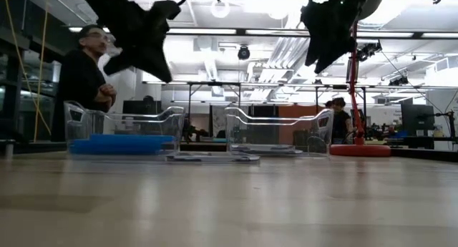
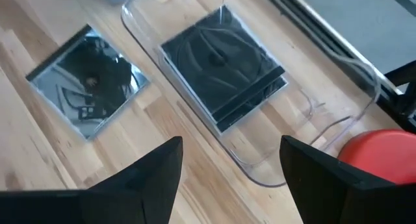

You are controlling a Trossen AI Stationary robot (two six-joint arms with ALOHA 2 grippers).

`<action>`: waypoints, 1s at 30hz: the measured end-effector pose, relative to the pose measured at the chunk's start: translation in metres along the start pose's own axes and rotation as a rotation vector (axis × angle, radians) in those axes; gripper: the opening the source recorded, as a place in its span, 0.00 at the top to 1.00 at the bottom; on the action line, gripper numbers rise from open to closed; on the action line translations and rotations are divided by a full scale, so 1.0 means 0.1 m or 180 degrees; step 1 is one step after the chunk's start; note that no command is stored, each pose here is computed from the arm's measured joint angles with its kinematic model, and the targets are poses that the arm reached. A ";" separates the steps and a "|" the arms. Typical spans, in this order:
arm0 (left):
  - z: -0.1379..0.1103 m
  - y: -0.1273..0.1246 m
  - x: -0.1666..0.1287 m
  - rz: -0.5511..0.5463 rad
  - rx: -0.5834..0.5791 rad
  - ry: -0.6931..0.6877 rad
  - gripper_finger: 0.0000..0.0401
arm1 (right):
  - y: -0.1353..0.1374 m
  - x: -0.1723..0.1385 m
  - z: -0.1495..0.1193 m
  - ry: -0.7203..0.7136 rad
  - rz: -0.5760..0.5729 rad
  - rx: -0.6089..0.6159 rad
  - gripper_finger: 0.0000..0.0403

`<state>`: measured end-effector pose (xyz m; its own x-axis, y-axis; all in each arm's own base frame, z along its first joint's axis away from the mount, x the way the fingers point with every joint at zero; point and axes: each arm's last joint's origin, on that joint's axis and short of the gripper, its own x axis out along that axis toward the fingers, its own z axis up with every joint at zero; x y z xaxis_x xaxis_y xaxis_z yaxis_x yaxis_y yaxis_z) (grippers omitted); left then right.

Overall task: Pick & place jewel cases by type
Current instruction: Put the black CD case into the right transparent bin

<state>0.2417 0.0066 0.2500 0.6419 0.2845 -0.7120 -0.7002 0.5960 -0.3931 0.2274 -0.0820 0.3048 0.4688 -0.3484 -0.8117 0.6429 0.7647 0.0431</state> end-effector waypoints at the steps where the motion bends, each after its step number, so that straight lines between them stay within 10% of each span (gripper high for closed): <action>1: -0.02 0.01 0.04 -0.0095 -0.0120 -0.0066 1.00 | 0.00 0.02 0.00 0.0025 -0.0005 -0.0004 0.40; 30: -0.83 0.18 0.28 -0.0946 -0.1169 -0.0181 1.00 | 0.46 0.42 -0.41 0.1147 0.0623 -0.0108 0.40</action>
<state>0.2217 -0.0369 0.1746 0.8401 0.1885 -0.5087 -0.5412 0.3558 -0.7619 0.2514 -0.0394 0.2486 0.3342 0.0129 -0.9424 0.5395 0.8173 0.2025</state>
